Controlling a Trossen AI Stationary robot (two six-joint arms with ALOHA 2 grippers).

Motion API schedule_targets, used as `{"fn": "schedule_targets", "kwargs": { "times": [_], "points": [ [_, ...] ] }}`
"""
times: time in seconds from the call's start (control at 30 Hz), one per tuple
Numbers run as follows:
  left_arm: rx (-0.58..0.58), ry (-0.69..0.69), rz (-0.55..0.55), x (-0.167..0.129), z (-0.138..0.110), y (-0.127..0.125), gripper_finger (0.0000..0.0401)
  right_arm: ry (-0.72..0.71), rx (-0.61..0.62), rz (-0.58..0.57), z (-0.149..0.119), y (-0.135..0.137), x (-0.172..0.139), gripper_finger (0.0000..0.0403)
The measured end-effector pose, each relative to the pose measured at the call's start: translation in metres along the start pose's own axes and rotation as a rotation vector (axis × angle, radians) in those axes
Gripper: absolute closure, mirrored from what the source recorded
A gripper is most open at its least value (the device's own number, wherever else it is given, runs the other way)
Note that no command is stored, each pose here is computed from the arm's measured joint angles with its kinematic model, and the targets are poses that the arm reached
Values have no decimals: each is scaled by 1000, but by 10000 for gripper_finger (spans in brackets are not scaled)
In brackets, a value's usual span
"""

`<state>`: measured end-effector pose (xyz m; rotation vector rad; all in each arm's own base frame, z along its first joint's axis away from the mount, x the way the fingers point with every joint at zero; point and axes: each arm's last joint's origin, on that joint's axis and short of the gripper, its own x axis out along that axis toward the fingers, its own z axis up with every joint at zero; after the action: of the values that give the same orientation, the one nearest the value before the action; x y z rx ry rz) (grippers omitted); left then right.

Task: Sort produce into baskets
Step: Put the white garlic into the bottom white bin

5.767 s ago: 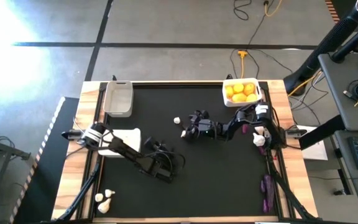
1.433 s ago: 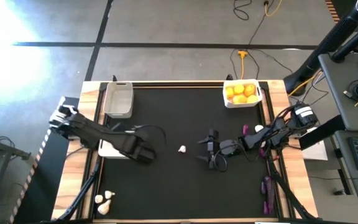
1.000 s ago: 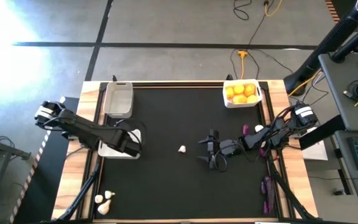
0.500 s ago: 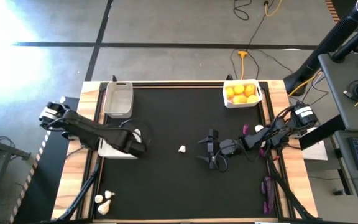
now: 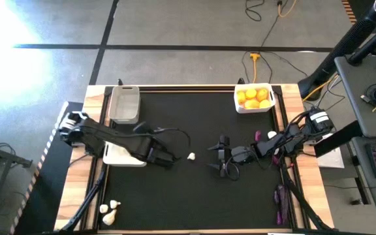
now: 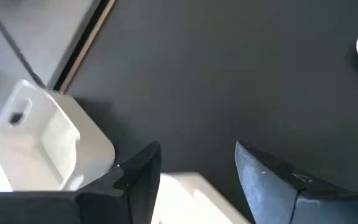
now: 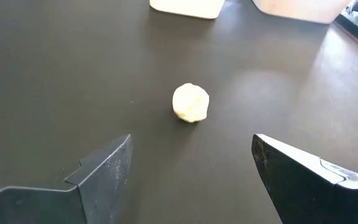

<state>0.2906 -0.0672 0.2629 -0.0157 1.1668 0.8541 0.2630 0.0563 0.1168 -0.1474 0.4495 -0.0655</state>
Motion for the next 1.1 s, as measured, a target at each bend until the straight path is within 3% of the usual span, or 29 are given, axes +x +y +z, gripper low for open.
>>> {"fn": "schedule_targets", "kwargs": {
  "times": [0.17, 0.33, 0.53, 0.67, 0.8, 0.9, 1.0, 1.1],
  "points": [
    [125, -19, 34, 30, 6, -40, 227, 23, 19, 4, -7, 0, -3, 78],
    [227, 48, -28, 70, 9, -66, 228, 32, 53, 6, -11, 1, -4, 78],
    [276, 82, -21, 89, 20, -61, 228, 42, 66, 8, -13, 1, -6, 78],
    [320, 80, 23, 88, 32, -37, 228, 43, 57, 11, -13, 2, -6, 78],
    [238, 44, 60, 82, 48, 1, 228, 44, 50, 11, -13, 2, -6, 78],
    [119, -38, 23, 77, 56, 20, 228, 53, 37, 11, -14, 2, -6, 78],
    [1, -154, -123, 77, 53, 19, 228, 81, 27, 10, -17, 2, -6, 78],
    [-66, -277, -360, 85, 40, -1, 228, 99, 30, 10, -20, 2, -7, 78]
  ]
}}
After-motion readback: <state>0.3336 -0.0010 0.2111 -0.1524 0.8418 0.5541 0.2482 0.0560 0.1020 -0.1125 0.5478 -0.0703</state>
